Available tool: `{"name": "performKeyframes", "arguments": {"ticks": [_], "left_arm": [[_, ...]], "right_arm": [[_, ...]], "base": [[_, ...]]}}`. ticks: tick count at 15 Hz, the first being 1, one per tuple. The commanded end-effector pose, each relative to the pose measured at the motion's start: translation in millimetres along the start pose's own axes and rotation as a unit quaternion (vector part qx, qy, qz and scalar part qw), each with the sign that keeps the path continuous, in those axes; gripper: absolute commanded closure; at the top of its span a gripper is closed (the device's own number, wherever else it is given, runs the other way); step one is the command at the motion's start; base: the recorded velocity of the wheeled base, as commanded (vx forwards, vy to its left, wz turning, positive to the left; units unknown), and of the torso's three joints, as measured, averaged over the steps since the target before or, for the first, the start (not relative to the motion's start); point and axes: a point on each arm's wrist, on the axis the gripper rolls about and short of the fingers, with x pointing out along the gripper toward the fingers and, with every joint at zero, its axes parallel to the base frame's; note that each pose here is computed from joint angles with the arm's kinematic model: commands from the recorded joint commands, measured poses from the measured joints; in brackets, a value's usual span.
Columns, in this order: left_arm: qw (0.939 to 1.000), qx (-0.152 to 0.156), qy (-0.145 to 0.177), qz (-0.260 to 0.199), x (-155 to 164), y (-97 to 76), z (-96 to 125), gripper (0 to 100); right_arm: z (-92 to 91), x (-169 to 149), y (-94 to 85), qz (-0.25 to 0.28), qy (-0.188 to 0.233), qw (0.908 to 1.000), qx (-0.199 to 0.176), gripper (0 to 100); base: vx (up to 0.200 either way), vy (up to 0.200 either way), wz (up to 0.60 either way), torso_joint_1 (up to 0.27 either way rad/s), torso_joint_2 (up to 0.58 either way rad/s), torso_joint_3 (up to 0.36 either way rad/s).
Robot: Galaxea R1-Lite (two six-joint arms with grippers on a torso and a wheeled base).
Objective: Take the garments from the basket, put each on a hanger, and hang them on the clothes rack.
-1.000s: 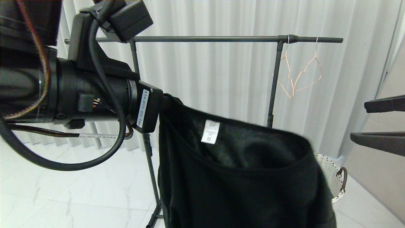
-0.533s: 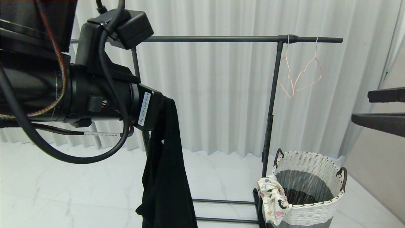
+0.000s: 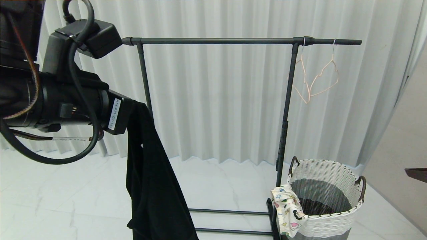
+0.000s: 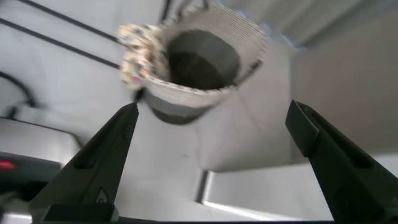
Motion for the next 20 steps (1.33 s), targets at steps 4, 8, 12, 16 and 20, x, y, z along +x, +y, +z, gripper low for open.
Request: {"name": "performKeyframes", "arguments": {"ticks": [4, 8, 12, 16, 20], "left_arm": [[0.9997, -0.004, 0.023, 0.004, -5, -1.3, -31, 100], [0.9995, -0.004, 0.032, 0.006, 6, -2.5, -35, 100], [0.9993, -0.004, 0.037, 0.005, 6, -3.3, -39, 100], [0.9991, -0.002, 0.042, 0.004, 8, -4.2, -41, 100], [0.9992, -0.001, 0.040, 0.003, 7, -4.4, -40, 100]], "right_arm": [[-18.1, 2, -10.3, -0.075, 0.031, 0.9966, -0.012, 0], [-29.4, 12, -6.1, -0.081, 0.018, 0.9964, -0.017, 0], [-29.7, 15, -8.6, -0.091, 0.011, 0.9958, -0.003, 0], [-31.5, 17, -8.4, -0.091, 0.014, 0.9955, 0.024, 0], [-31.5, 17, -8.4, -0.090, 0.013, 0.9954, 0.031, 0]], "base": [[0.000, 0.000, 0.00, 0.000, 0.00, 0.000], [0.000, 0.000, 0.00, 0.000, 0.00, 0.000], [0.000, 0.000, 0.00, 0.014, -0.04, -0.032], [0.000, 0.000, 0.00, 0.126, -0.37, -0.244], [0.000, 0.000, 0.00, 0.170, -0.45, -0.277]]}}
